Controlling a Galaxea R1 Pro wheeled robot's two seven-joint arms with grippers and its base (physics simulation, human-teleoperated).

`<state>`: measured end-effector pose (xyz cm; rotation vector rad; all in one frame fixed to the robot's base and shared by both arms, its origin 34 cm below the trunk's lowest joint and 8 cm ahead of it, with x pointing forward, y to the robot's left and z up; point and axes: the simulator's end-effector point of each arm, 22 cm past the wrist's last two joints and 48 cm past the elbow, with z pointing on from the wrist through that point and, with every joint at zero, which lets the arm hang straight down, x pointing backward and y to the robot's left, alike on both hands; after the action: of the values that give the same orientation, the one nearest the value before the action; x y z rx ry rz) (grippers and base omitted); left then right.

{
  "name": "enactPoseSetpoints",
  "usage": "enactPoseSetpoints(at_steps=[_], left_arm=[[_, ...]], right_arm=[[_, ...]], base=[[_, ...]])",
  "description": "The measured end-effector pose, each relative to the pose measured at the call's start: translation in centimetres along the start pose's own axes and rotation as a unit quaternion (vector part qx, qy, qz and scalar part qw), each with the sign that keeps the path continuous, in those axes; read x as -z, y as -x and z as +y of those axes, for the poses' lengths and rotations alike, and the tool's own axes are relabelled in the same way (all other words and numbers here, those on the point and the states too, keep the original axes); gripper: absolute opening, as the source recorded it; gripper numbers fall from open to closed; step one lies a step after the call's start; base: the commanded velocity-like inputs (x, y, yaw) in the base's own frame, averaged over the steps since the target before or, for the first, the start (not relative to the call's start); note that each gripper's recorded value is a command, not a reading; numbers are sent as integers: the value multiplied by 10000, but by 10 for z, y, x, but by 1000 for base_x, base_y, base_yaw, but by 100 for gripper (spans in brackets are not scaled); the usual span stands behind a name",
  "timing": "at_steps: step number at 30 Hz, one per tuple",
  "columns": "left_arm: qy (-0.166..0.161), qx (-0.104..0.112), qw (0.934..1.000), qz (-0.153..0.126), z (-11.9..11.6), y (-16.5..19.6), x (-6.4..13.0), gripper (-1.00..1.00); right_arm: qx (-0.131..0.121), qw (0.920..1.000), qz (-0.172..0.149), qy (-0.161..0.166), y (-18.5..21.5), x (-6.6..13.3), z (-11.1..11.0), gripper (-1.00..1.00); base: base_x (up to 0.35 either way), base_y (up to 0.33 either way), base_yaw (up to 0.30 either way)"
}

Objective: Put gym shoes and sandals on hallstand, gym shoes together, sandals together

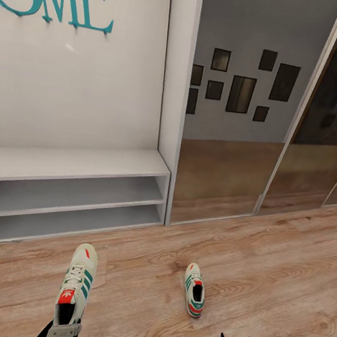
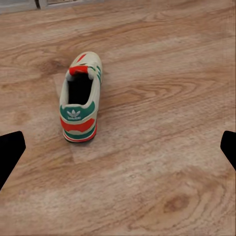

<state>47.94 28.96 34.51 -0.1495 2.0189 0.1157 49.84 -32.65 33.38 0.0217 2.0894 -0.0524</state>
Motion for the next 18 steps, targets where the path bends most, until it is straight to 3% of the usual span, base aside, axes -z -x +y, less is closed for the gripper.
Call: enactPoseSetpoints(at_steps=[18], left_arm=[[0,13,10000,-85,0,8,0,-100]], right_arm=[[-6,10000,-86,-1,8,0,0,100]], base=[[0,0,228]])
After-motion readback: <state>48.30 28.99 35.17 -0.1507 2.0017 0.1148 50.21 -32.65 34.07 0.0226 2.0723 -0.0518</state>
